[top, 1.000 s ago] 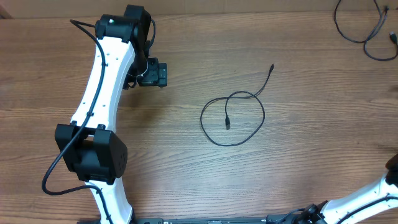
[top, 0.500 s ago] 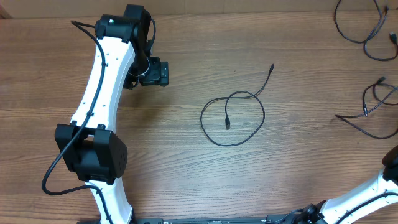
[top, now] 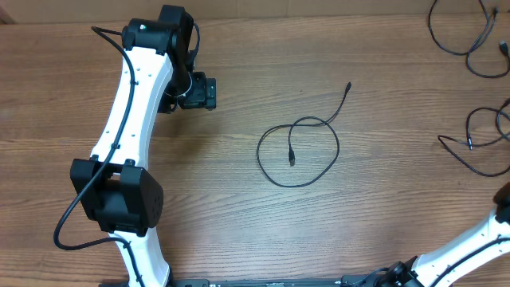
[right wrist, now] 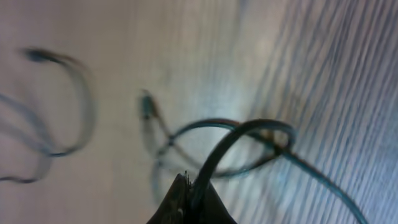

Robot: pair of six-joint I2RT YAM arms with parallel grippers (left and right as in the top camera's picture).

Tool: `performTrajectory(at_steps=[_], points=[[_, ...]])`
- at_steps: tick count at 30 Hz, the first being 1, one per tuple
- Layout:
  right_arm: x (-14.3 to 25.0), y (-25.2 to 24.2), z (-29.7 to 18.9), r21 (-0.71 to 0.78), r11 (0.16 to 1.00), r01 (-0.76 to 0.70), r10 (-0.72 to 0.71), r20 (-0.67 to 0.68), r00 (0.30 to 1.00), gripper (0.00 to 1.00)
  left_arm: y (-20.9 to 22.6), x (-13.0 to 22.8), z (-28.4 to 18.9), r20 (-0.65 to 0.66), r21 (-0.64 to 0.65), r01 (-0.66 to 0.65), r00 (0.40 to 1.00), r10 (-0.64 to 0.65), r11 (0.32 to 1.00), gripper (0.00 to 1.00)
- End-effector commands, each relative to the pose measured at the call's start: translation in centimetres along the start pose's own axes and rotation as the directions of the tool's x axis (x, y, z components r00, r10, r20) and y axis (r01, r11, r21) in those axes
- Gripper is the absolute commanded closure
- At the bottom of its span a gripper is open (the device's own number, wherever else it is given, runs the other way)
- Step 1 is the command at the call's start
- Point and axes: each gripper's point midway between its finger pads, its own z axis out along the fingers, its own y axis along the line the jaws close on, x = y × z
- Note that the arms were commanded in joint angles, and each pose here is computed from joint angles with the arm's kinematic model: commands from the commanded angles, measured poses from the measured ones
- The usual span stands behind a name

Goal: Untangle cables

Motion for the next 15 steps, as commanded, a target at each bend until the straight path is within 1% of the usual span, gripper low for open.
performTrajectory(at_steps=[1, 5, 7, 8, 9, 13, 15], points=[[1.7, -3.0, 3.9, 0.094, 0.995, 0.037, -0.030, -0.083, 0.996, 0.96, -0.4, 0.1, 0.5, -0.015, 0.008, 0.009, 1.000, -0.009, 1.000, 0.07], [5.8, -3.4, 6.5, 0.076, 0.997, 0.023, -0.003, -0.249, 0.968, 0.95, -0.7, 0.2, 0.4, -0.020, 0.026, 0.012, 1.000, -0.012, 1.000, 0.07], [7.3, -3.0, 7.2, 0.054, 0.998, 0.020, -0.003, -0.302, 0.953, 0.51, -0.8, 0.2, 0.4, -0.022, 0.033, 0.013, 1.000, -0.012, 0.999, 0.07], [7.8, -3.0, 7.5, 0.058, 0.998, 0.025, -0.005, -0.317, 0.948, 0.19, -0.8, 0.3, 0.4, -0.022, 0.033, 0.013, 1.000, -0.012, 0.999, 0.07], [8.6, -2.9, 7.6, 0.068, 0.997, 0.032, -0.008, -0.337, 0.942, 0.00, -0.9, 0.4, 0.4, -0.025, 0.032, 0.011, 1.000, -0.011, 0.999, 0.07], [10.1, -1.2, 6.1, 0.000, 1.000, 0.030, -0.027, -0.408, 0.913, 0.00, -1.1, 0.5, 0.5, -0.029, 0.031, 0.002, 1.000, -0.001, 1.000, 0.07], [9.7, 0.0, 4.7, -0.018, 0.999, 0.044, -0.048, -0.389, 0.920, 0.01, -1.3, 0.6, 0.5, -0.029, 0.031, -0.006, 1.000, 0.006, 1.000, 0.07]])
